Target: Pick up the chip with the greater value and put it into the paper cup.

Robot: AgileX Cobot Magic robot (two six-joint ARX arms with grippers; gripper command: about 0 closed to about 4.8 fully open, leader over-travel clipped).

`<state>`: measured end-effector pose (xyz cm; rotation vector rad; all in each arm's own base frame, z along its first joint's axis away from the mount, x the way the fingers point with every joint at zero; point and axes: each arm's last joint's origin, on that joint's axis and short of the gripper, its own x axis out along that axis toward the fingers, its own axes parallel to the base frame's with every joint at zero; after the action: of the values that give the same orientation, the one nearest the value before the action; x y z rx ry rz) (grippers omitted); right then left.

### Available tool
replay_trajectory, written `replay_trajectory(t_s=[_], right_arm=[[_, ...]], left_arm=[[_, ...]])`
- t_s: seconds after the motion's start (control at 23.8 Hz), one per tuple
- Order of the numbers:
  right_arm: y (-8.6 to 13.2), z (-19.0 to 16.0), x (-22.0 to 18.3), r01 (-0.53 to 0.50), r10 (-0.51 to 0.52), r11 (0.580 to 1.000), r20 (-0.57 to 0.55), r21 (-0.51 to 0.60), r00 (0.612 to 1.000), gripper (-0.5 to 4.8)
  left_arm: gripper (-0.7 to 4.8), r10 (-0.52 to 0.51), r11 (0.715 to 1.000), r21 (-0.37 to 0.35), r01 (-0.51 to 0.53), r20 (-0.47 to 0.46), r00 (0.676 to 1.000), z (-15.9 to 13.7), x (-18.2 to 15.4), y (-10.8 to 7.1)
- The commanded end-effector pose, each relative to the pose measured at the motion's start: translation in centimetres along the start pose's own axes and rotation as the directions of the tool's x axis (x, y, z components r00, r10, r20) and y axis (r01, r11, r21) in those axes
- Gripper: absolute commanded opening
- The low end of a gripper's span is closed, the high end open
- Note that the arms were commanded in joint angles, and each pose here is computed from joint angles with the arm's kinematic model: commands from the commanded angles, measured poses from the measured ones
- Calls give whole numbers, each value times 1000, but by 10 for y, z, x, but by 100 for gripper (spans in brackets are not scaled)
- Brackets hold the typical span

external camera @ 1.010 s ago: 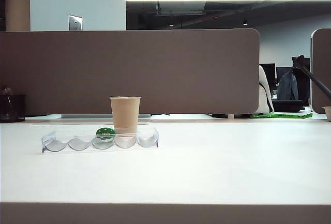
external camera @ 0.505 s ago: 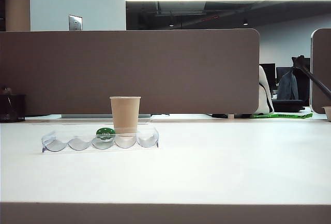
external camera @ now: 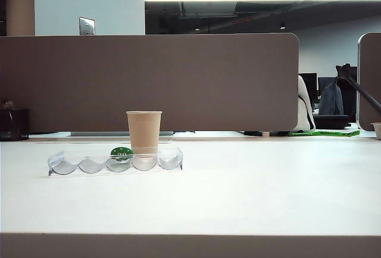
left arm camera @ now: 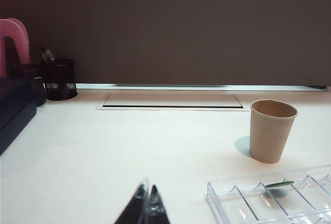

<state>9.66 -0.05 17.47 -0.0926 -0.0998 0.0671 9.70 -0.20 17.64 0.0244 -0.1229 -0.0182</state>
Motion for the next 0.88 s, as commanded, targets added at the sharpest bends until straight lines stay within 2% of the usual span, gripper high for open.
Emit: replay_trajectory(t_s=[0.04,0.25,0.88], right_arm=[[0,-3,0,0,0,1000,-31,1,1000,-2],[0,-4,0,17,-17,1000,-38,1,999,-2],[0,-4,0,18,-18,1000,-42,3,999,-1]], left_arm=[[-5,-5,1000,1,5,16,1000,2,0,0],[-5,-5,999,35,4,16,1000,2,0,0],[-5,-5,1000,23,5,-11,1000,0,0,0]])
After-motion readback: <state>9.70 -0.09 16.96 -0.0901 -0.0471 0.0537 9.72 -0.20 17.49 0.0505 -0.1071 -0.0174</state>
